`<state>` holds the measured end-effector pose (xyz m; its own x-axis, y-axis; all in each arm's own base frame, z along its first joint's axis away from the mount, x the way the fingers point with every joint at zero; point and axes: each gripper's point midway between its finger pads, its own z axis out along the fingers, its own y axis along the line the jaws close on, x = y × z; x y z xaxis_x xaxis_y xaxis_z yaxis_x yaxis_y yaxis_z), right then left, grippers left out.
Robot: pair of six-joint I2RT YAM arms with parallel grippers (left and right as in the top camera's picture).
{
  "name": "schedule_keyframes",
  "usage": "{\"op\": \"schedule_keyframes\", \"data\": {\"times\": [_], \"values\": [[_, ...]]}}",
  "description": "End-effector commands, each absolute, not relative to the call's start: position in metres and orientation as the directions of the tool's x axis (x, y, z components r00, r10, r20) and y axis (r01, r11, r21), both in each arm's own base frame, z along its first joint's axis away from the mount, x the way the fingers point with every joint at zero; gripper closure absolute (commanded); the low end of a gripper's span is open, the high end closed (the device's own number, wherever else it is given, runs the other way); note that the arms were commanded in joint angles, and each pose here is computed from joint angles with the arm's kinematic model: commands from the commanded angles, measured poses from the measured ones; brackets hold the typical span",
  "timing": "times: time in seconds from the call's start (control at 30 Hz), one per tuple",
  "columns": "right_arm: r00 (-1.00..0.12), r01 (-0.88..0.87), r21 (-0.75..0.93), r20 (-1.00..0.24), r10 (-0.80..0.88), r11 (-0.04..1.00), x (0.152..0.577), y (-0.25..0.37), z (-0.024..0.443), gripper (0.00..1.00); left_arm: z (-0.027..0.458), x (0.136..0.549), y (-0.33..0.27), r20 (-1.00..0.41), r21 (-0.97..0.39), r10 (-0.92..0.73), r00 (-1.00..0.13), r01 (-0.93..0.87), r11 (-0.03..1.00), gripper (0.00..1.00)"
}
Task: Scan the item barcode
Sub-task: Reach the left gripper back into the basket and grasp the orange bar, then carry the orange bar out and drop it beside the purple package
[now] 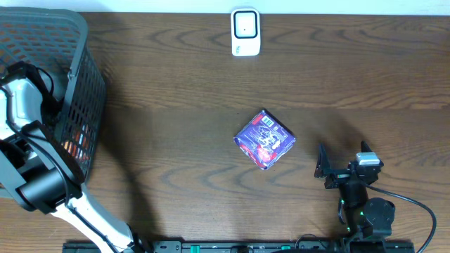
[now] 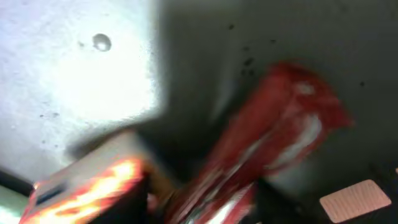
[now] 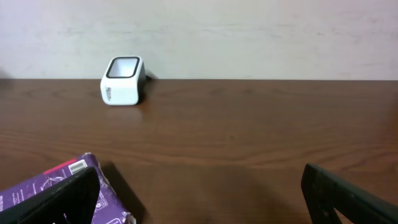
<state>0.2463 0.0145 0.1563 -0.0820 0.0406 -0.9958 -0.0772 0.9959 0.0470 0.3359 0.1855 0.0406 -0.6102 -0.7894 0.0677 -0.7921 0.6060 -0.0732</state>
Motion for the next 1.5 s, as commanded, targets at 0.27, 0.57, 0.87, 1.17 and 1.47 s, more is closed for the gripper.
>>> {"op": "schedule_keyframes", "data": {"times": [0.27,0.57,0.87,1.17,1.47], "values": [[-0.089,-0.080,0.057,-0.995,0.050,0.995,0.246,0.016,0.155,0.01,0.086,0.362,0.184,0.014,-0.211,-0.786,-0.618,-0.770,0.601,0.93],[-0.088,-0.079,0.057,-0.995,0.050,0.995,0.246,0.016,0.155,0.01,0.284,0.354,0.194,-0.456,-0.431,-0.757,-0.469,-0.628,0.648,0.92],[-0.088,-0.079,0.057,-0.995,0.050,0.995,0.246,0.016,0.155,0.01,0.412,0.304,0.101,-0.675,-0.535,-0.648,-0.352,-0.371,0.759,0.93],[-0.089,-0.079,0.057,-0.995,0.049,0.995,0.246,0.016,0.155,0.01,0.363,0.326,-0.102,-0.601,-0.521,-0.236,-0.764,0.150,0.840,0.93],[-0.089,-0.080,0.057,-0.995,0.050,0.995,0.246,0.016,0.155,0.01,0.205,0.348,-0.209,-0.266,-0.465,0.053,-0.962,0.177,0.868,0.93]]}}
